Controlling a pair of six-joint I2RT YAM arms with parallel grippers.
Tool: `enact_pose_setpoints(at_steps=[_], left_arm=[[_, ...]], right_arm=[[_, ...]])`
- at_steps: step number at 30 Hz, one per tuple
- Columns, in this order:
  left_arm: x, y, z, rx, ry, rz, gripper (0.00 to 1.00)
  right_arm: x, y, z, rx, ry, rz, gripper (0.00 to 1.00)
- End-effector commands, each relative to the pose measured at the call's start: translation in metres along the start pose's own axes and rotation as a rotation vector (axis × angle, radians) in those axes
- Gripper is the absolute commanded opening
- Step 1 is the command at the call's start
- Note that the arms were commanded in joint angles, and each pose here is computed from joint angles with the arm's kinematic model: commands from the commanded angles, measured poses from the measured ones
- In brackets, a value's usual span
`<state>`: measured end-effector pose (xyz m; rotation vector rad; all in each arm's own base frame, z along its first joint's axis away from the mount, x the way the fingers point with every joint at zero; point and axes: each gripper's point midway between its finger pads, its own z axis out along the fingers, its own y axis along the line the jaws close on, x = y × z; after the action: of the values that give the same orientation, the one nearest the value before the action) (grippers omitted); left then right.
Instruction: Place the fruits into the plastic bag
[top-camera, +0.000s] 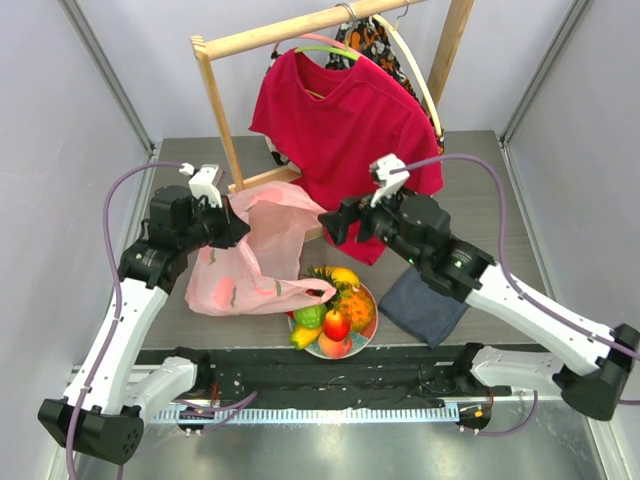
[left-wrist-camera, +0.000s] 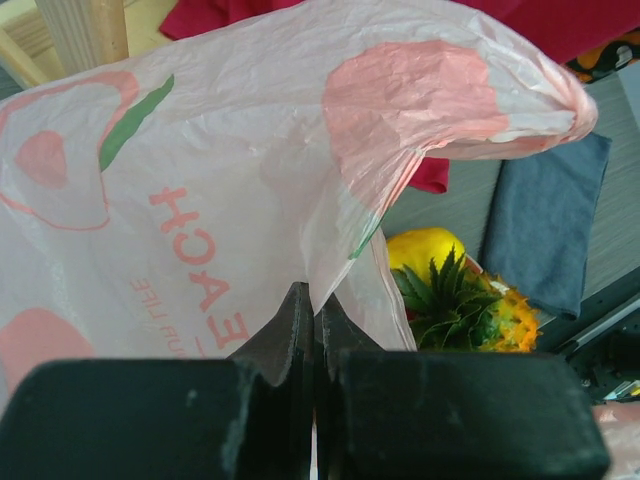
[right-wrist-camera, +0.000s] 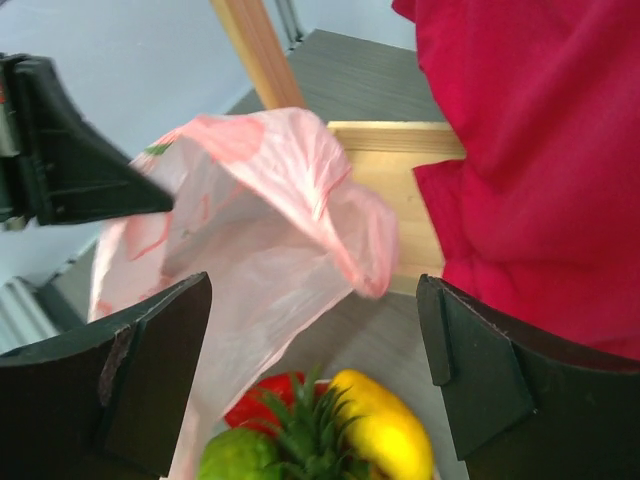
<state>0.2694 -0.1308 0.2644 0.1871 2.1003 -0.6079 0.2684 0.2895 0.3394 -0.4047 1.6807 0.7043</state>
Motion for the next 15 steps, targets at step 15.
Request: enact_pose_setpoints(at_steps=[15], left_arm=[[-0.038,0.016,-0.026,-0.081,-0.186,0.065,0.0]], right_arm=[[0.077,0.0,-0.052,-0.071,0.124,0.176,0.87]])
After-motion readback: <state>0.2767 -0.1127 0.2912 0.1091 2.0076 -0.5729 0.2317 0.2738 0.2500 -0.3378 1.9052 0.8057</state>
